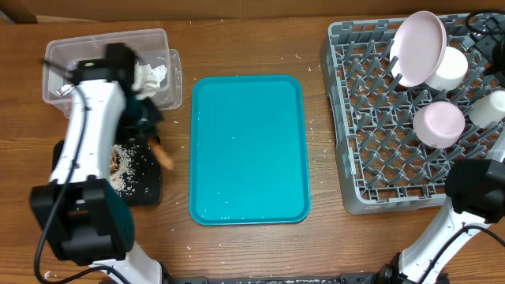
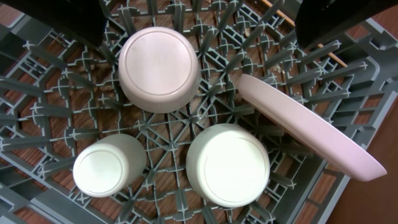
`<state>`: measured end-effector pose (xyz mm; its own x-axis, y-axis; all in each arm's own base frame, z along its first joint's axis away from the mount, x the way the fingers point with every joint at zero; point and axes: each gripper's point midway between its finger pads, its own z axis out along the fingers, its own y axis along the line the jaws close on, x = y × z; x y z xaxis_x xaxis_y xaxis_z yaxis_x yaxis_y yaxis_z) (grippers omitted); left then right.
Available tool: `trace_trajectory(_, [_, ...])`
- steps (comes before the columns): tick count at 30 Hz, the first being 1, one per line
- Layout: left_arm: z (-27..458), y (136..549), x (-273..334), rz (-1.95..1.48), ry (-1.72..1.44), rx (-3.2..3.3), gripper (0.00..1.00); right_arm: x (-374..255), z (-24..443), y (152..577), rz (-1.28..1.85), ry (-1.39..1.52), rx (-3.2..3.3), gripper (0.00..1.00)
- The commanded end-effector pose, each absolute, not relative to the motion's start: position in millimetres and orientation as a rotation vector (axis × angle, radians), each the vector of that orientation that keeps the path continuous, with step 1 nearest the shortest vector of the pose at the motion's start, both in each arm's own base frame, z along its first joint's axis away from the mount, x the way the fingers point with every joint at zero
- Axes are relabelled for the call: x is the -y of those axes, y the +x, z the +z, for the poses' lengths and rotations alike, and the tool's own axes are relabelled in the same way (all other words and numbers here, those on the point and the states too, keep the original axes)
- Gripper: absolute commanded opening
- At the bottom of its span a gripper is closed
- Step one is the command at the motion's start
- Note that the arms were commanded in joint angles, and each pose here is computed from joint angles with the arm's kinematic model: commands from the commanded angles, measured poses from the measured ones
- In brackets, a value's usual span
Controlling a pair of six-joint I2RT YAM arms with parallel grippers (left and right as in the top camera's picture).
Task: Sort waste into correct bins and load items into the dishwasher
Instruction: 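Carry the carrot with the left gripper onto the black rice tray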
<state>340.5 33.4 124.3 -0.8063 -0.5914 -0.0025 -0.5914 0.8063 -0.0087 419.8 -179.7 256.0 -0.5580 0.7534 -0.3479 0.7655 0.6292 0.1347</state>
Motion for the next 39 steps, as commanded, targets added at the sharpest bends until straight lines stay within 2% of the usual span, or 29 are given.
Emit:
trace_trajectory(1, [133.4, 345.3, -83.9, 0.023, -1.156, -2.827, 0.04, 179.6, 276.9, 417.6, -0.038, 1.187, -2.427, 1.00])
trace_trajectory(12, [97.7, 317.1, -161.1, 0.099, -1.489, -2.656, 0.04, 179.6, 276.9, 417.6, -0.038, 1.187, -2.427, 1.00])
trace_trajectory(16, [81.5, 308.6, -163.7, 0.101, -1.520, -2.658, 0.04, 179.6, 276.9, 417.6, -0.038, 1.187, -2.427, 1.00])
trace_trajectory(18, [76.4, 306.8, -162.9, 0.101, -1.522, -2.662, 0.11, 179.6, 276.9, 417.6, -0.038, 1.187, -2.427, 1.00])
trace_trajectory(28, [73.7, 310.1, -164.2, 0.099, -1.508, -2.651, 0.21, 179.6, 276.9, 417.7, -0.038, 1.187, -2.427, 1.00])
trace_trajectory(39, [75.2, 322.9, -171.0, 0.103, -1.470, -2.604, 0.21, 179.6, 276.9, 417.7, -0.038, 1.187, -2.427, 1.00])
